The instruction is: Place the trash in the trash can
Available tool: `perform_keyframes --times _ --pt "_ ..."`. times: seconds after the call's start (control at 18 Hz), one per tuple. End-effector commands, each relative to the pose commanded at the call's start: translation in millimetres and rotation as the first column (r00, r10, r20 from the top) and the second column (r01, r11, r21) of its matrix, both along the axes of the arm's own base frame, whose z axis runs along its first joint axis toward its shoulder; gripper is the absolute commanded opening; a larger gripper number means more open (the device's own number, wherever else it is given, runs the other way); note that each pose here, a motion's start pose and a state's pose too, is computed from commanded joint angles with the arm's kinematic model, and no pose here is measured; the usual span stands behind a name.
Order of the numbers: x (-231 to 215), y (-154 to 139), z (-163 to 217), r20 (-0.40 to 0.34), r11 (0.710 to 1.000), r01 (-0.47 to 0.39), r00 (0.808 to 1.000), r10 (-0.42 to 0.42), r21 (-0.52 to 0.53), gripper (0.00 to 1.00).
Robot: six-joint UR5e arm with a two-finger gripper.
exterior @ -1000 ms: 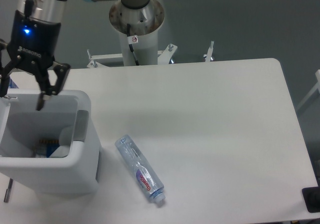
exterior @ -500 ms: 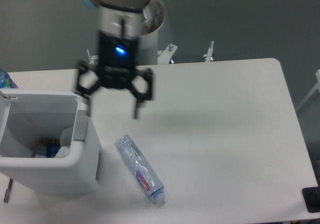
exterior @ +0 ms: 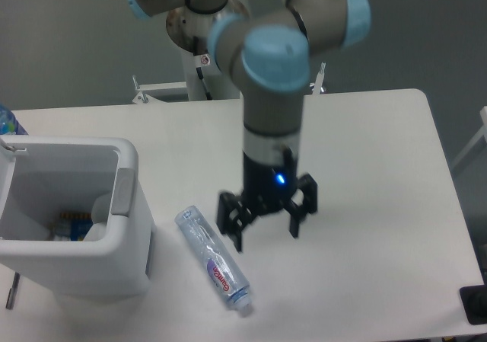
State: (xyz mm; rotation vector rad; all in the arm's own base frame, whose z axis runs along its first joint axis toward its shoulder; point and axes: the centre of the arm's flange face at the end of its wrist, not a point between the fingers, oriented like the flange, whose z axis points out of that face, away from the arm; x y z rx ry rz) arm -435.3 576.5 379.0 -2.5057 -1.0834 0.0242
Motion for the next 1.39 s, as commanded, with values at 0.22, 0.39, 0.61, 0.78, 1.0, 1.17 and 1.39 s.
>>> perform_keyframes --times 0.22,0.39,0.61,0.78,1.0,1.17,1.39 --pt "-13 14 -45 0.038 0.999 0.008 0.999 -0.006 -0.037 1.0" --pt "-15 26 -89 0.082 0.997 0.017 0.997 -0.011 -0.071 1.0" --pt "-4 43 -124 0.112 0.994 0.044 0.993 -0.032 -0.105 1.0" --pt "8 53 -139 0.123 0.99 0.065 0.991 -0.05 -0.122 1.0" --pt "15 61 -157 0.112 0.984 0.071 0.992 -0.053 -0.164 1.0" --pt "19 65 -161 0.104 0.983 0.076 0.993 -0.059 -0.165 1.0" --pt "17 68 -170 0.099 0.984 0.069 0.994 -0.053 -0.166 1.0"
